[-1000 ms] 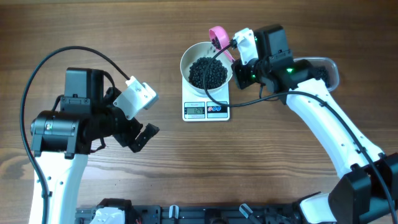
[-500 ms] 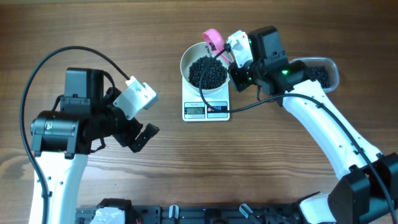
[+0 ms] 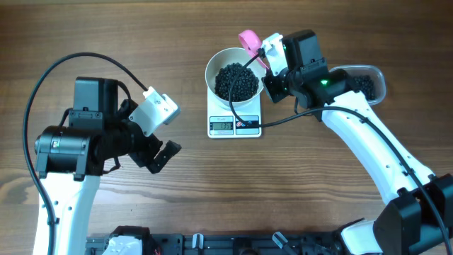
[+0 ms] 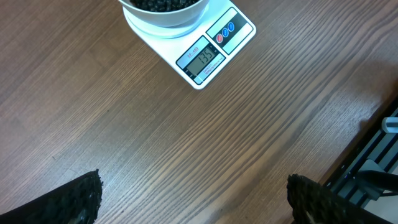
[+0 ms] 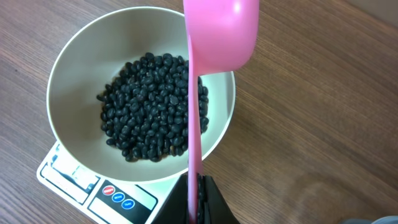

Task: Scoop item into bowl and weigh 150g on scale
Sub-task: 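Move the empty scoop right back over the bean tub, then dip the pink scoop into the black beans in the tub, then lift the filled scoop and carry it left over the white bowl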

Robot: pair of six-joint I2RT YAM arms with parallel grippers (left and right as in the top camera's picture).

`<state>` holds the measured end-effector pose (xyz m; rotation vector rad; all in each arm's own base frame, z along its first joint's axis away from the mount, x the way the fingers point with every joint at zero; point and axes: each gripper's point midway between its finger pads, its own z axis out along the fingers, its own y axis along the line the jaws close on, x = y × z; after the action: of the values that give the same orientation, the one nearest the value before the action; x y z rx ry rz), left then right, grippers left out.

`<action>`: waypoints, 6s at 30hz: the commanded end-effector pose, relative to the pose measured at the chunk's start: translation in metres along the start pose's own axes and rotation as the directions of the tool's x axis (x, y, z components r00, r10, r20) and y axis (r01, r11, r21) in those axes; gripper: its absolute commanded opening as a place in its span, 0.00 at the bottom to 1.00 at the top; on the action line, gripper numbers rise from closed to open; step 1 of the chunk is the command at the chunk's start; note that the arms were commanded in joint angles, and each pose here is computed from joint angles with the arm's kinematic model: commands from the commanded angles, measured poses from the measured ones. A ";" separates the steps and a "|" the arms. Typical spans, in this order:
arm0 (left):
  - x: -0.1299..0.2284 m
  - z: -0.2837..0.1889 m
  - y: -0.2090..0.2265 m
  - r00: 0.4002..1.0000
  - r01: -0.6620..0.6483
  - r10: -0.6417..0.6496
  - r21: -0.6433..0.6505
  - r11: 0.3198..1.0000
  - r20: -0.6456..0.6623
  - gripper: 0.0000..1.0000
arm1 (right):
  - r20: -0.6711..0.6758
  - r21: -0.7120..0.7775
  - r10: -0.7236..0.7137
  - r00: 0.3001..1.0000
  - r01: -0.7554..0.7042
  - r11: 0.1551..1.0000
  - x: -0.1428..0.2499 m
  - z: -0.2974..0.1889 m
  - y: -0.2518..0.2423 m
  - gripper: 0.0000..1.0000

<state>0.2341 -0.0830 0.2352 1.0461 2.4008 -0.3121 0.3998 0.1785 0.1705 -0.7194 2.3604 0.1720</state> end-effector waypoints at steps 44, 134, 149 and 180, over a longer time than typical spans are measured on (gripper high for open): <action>-0.003 -0.004 -0.002 1.000 0.004 -0.004 0.006 1.000 0.025 1.00 | -0.088 0.449 0.612 0.786 -0.518 0.729 0.119 -0.132 -0.126 0.04; -0.003 -0.004 -0.002 1.000 0.004 -0.004 0.006 1.000 0.025 1.00 | -0.333 -0.108 0.868 0.367 -0.930 0.352 0.177 -0.066 -0.154 0.04; -0.003 -0.004 -0.002 1.000 0.004 -0.004 0.006 1.000 0.025 1.00 | -0.289 -0.394 0.886 0.364 -0.888 0.236 0.137 -0.086 -0.153 0.04; -0.003 -0.004 -0.002 1.000 0.004 -0.004 0.006 1.000 0.025 1.00 | -0.034 -0.594 0.496 0.867 -0.417 0.688 -0.016 -0.037 -0.014 0.04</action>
<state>0.2341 -0.0830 0.2352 1.0461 2.4008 -0.3121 0.3927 0.1624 0.2146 -0.2436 2.3126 1.3751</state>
